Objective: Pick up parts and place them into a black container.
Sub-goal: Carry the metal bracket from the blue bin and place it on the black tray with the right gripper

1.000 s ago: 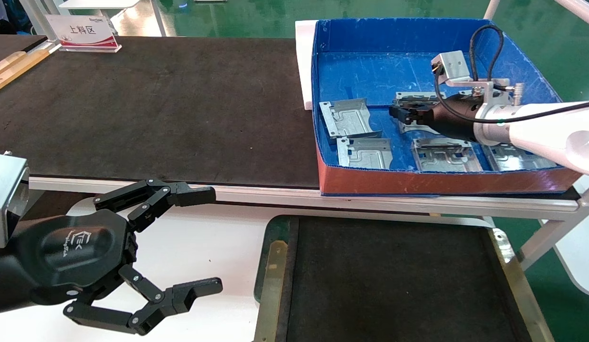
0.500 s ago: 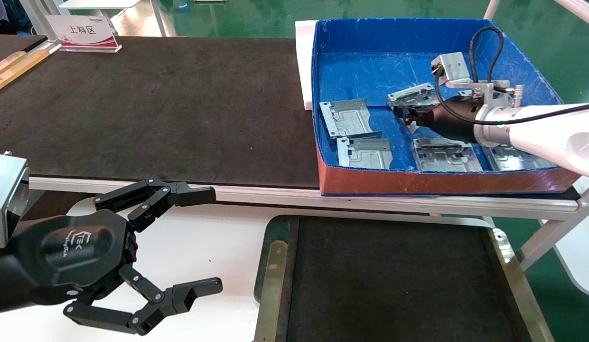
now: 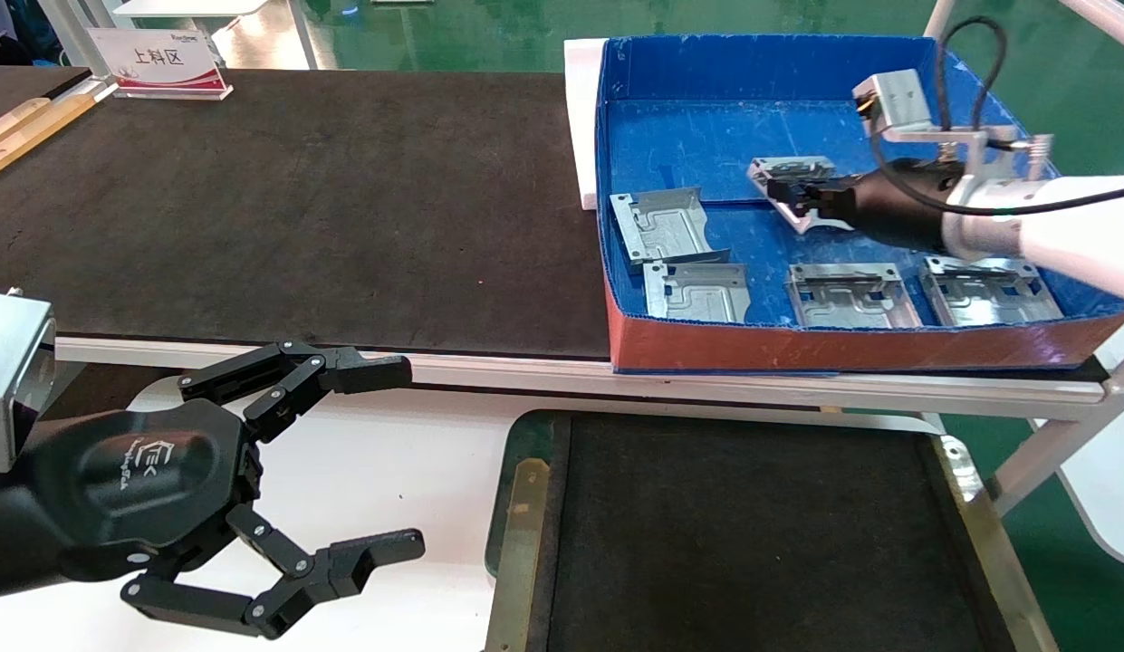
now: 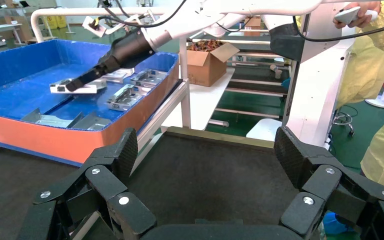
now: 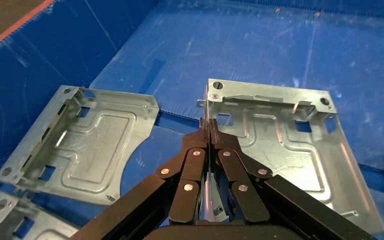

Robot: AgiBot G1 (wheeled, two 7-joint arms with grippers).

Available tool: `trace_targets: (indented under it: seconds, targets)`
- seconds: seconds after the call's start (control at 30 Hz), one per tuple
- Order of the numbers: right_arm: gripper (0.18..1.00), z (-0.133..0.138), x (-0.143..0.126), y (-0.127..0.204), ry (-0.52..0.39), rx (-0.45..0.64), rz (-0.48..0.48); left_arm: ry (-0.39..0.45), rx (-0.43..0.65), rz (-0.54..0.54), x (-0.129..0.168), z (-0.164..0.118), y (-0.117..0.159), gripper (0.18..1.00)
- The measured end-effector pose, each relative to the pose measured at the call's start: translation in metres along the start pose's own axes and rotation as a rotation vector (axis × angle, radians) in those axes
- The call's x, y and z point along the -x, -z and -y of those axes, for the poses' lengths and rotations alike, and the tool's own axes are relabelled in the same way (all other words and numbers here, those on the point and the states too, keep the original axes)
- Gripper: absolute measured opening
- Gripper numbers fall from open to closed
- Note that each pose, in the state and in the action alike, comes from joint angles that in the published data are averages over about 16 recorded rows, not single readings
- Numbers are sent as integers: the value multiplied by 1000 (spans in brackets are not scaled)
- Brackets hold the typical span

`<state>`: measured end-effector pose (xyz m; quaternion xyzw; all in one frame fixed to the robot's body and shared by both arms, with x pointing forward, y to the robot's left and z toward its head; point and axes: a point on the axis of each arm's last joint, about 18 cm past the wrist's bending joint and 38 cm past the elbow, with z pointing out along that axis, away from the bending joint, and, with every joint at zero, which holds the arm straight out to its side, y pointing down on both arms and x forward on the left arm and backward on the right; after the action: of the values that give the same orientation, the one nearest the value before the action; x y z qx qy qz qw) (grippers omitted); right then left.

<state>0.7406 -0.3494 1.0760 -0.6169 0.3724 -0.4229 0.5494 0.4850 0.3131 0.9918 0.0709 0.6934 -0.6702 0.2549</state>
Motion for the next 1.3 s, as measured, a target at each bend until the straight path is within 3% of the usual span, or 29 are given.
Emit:
trace_targets:
  seconds: [0.73,1.3]
  targets:
    - [191,17,-8,59,210,13,166,0,0,0,0,0,0,1001]
    - [191,29,38,113,331,-28,529,0,0,0,0,0,0,1001]
